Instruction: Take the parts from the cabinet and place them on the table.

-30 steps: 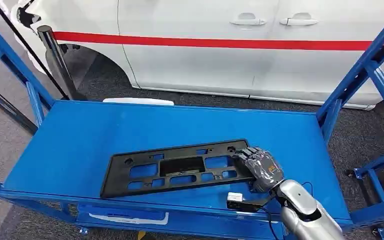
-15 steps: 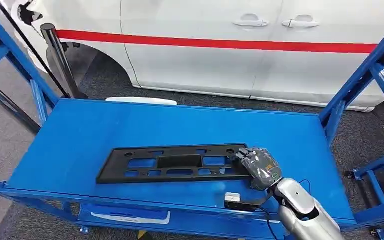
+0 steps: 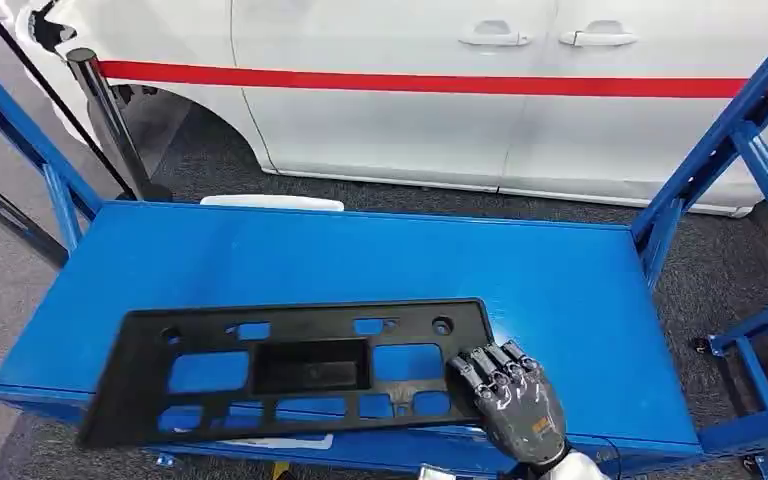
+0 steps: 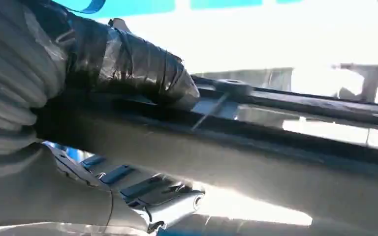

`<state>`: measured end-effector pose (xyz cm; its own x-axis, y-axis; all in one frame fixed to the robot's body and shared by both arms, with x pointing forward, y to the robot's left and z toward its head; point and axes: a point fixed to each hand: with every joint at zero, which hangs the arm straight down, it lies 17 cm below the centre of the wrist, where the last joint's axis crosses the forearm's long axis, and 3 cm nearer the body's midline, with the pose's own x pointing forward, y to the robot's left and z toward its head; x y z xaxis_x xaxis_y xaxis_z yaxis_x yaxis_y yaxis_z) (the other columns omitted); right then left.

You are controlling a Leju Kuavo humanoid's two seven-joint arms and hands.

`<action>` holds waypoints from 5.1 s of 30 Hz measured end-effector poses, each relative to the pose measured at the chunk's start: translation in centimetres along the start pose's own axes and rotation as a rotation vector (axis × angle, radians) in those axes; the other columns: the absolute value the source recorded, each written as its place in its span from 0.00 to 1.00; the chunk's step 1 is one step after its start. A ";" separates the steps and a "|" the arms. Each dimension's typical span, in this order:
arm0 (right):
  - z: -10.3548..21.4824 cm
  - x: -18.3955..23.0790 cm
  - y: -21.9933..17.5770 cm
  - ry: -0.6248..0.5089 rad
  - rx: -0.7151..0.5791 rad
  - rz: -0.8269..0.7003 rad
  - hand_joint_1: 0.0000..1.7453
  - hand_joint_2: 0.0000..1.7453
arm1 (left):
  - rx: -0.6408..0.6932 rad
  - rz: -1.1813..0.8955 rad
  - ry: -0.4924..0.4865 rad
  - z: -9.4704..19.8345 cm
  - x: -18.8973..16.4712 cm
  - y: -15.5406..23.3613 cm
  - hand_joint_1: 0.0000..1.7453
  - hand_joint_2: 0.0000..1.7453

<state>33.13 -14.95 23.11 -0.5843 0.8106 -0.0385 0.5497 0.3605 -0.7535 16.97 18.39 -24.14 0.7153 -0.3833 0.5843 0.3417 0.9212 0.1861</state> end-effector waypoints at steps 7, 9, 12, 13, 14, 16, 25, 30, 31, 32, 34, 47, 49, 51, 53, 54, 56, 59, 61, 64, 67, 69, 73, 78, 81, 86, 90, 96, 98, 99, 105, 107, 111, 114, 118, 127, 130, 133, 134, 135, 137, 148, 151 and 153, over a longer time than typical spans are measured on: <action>-0.9 0.1 -4.0 0.053 -0.102 0.002 1.00 1.00 | 0.005 0.004 0.004 0.1 -0.3 0.1 0.00 0.00; -0.5 0.6 -4.2 0.032 -0.101 0.008 1.00 1.00 | 0.006 0.006 0.004 0.1 -0.3 0.2 0.00 0.00; -0.8 2.3 -6.5 -0.023 -0.157 0.029 1.00 1.00 | 0.016 0.012 0.013 0.1 -0.6 0.3 0.00 0.00; -1.5 2.9 -8.2 -0.036 -0.207 0.046 1.00 1.00 | 0.018 0.015 0.014 0.1 -0.6 0.3 0.00 0.00; -1.9 3.2 -9.4 -0.034 -0.239 0.057 1.00 1.00 | 0.022 0.020 0.015 0.2 -0.6 0.3 0.00 0.00; -2.3 3.3 -11.0 -0.012 -0.284 0.072 1.00 1.00 | 0.029 0.025 0.017 0.2 -0.7 0.4 0.00 0.00; -2.4 2.8 -13.8 0.081 -0.354 0.085 1.00 1.00 | 0.035 0.065 0.001 0.5 -1.0 0.3 0.00 1.00; -2.2 2.3 -13.9 0.100 -0.363 0.080 1.00 1.00 | 0.040 0.078 -0.003 0.5 -1.0 0.4 0.00 1.00; -2.2 2.2 -13.9 0.104 -0.366 0.077 1.00 1.00 | 0.046 0.085 -0.002 0.5 -0.9 0.6 0.00 1.00; -2.2 2.2 -14.0 0.105 -0.368 0.076 1.00 1.00 | 0.049 0.086 0.002 0.5 -0.9 0.7 0.00 1.00; -2.1 2.1 -13.8 0.110 -0.365 0.075 1.00 1.00 | 0.064 0.078 0.026 0.5 -1.6 0.9 0.00 1.00; -1.2 1.3 -12.4 0.146 -0.338 0.049 1.00 1.00 | 0.150 0.036 0.082 0.5 -2.6 2.4 0.00 1.00; -1.0 1.1 -12.2 0.156 -0.336 0.046 1.00 1.00 | 0.152 0.033 0.085 0.5 -2.7 2.4 0.00 1.00; -0.9 0.9 -12.3 0.167 -0.338 0.049 1.00 1.00 | 0.153 0.034 0.087 0.5 -2.7 2.4 0.00 1.00; -0.8 0.8 -12.2 0.176 -0.337 0.049 1.00 1.00 | 0.152 0.033 0.088 0.6 -2.7 2.4 0.00 1.00; -0.7 0.7 -12.1 0.181 -0.333 0.048 1.00 1.00 | 0.152 0.033 0.090 0.6 -2.8 2.4 0.00 1.00; -0.6 0.6 -11.9 0.188 -0.327 0.046 1.00 1.00 | 0.152 0.035 0.092 0.6 -2.9 2.3 0.00 1.00; -0.3 0.5 -11.6 0.197 -0.317 0.042 1.00 1.00 | 0.154 0.038 0.095 0.6 -3.0 2.4 0.00 1.00; -0.2 0.3 -11.4 0.206 -0.313 0.040 1.00 1.00 | 0.156 0.039 0.091 0.5 -2.8 2.5 0.00 1.00; -0.1 0.1 -11.1 0.219 -0.304 0.036 1.00 1.00 | 0.156 0.040 0.095 0.6 -2.9 2.5 0.00 1.00; 0.1 -0.1 -10.8 0.232 -0.297 0.030 1.00 1.00 | 0.155 0.041 0.099 0.6 -3.0 2.4 0.00 1.00; 0.1 -0.1 -10.6 0.234 -0.293 0.027 1.00 1.00 | 0.157 0.041 0.098 0.6 -2.9 2.5 0.00 1.00; 0.3 -0.1 -10.2 0.239 -0.283 0.021 1.00 1.00 | 0.157 0.043 0.100 0.6 -3.0 2.5 0.00 1.00; 0.4 -0.2 -10.0 0.245 -0.279 0.019 1.00 1.00 | 0.157 0.044 0.103 0.6 -3.1 2.5 0.00 1.00; 0.4 -0.3 -10.0 0.247 -0.279 0.017 1.00 1.00 | 0.157 0.044 0.105 0.6 -3.1 2.5 0.00 1.00; 0.4 -0.3 -10.0 0.248 -0.282 0.016 1.00 1.00 | 0.155 0.044 0.109 0.7 -3.3 2.4 0.00 1.00; 0.4 -0.3 -10.0 0.248 -0.281 0.016 1.00 1.00 | 0.155 0.043 0.109 0.7 -3.3 2.4 0.00 1.00; 0.4 -0.3 -10.0 0.248 -0.281 0.016 1.00 1.00 | 0.158 0.043 0.103 0.5 -3.0 2.6 0.00 1.00; 0.5 -0.3 -10.0 0.249 -0.280 0.015 1.00 1.00 | 0.157 0.044 0.105 0.6 -3.0 2.5 0.00 1.00; 0.5 -0.4 -10.0 0.249 -0.280 0.015 1.00 1.00 | 0.157 0.044 0.104 0.5 -3.0 2.5 0.00 1.00; 0.6 -0.4 -9.7 0.249 -0.274 0.011 1.00 1.00 | 0.157 0.045 0.104 0.5 -3.0 2.5 0.00 1.00; 0.5 -0.4 -9.8 0.248 -0.277 0.011 1.00 1.00 | 0.158 0.044 0.104 0.5 -3.0 2.5 0.00 1.00; 0.5 -0.5 -9.8 0.251 -0.278 0.012 1.00 1.00 | 0.157 0.044 0.102 0.5 -2.9 2.5 0.00 1.00; 0.4 -0.6 -9.8 0.253 -0.282 0.011 1.00 1.00 | 0.156 0.045 0.106 0.7 -3.1 2.3 0.00 1.00; 0.5 -0.7 -9.7 0.258 -0.278 0.010 1.00 1.00 | 0.156 0.045 0.105 0.7 -3.1 2.4 0.00 1.00; 0.5 -0.8 -9.8 0.261 -0.285 0.007 1.00 1.00 | 0.161 0.043 0.088 0.5 -2.7 2.6 0.00 1.00; 0.5 -0.8 -9.8 0.260 -0.283 0.007 1.00 1.00 | 0.162 0.042 0.088 0.5 -2.7 2.6 0.00 1.00; 0.6 -0.8 -9.6 0.258 -0.278 0.006 1.00 1.00 | 0.164 0.041 0.090 0.6 -2.8 2.6 0.00 1.00; 0.6 -0.8 -9.5 0.257 -0.276 0.006 1.00 1.00 | 0.164 0.041 0.090 0.6 -2.8 2.6 0.00 1.00; 0.7 -0.8 -9.5 0.257 -0.276 0.006 1.00 1.00 | 0.165 0.041 0.090 0.6 -2.8 2.6 0.00 1.00; 0.6 -0.8 -9.5 0.257 -0.277 0.006 1.00 1.00 | 0.165 0.041 0.091 0.6 -2.8 2.6 0.00 1.00; 0.7 -1.0 -9.6 0.262 -0.278 0.006 1.00 1.00 | 0.167 0.043 0.096 0.7 -3.0 2.5 0.00 1.00; 0.7 -0.9 -9.6 0.261 -0.279 0.005 1.00 1.00 | 0.164 0.046 0.097 0.7 -3.1 2.4 0.00 1.00; 0.7 -1.0 -9.6 0.261 -0.279 0.005 1.00 1.00 | 0.162 0.047 0.097 0.7 -3.1 2.4 0.00 1.00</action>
<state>28.01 -19.49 29.91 -0.4294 0.8899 0.1542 0.7145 0.4391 -0.5447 15.17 21.81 -24.93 0.7863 -0.3367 0.5181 0.2093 0.9340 0.2895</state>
